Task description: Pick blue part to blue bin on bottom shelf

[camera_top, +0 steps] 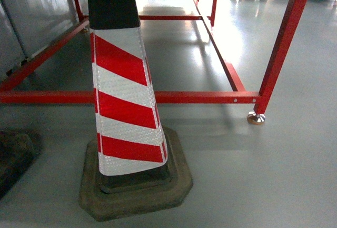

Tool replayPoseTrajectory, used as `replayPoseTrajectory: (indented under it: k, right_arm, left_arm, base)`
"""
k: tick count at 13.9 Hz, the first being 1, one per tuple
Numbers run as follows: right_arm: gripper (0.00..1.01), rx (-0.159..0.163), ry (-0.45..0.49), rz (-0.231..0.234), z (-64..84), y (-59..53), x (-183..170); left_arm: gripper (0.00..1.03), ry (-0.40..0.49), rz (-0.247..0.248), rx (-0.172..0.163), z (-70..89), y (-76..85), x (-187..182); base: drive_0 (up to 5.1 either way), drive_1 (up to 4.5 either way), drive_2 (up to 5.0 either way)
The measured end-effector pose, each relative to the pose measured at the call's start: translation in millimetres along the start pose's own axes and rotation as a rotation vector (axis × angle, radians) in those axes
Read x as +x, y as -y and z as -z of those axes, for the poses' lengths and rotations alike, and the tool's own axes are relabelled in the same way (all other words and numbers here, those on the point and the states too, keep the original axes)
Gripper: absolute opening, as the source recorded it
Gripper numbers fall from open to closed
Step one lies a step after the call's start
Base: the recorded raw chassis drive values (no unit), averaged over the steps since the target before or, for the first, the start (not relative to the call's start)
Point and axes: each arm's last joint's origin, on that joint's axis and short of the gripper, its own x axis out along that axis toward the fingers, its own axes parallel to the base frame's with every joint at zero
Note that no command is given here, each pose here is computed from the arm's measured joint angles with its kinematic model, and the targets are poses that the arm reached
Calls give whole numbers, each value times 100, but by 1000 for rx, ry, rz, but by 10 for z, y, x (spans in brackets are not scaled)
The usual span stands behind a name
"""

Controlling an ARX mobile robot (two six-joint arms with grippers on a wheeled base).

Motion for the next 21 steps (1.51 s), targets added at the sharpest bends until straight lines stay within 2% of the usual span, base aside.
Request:
replayPoseTrajectory:
  k: [21]
  right_arm:
    - [98, 0, -2, 0, 2, 0, 0]
  left_arm:
    - [98, -3, 0, 0, 3, 0, 0]
  base:
    - [0, 0, 0]
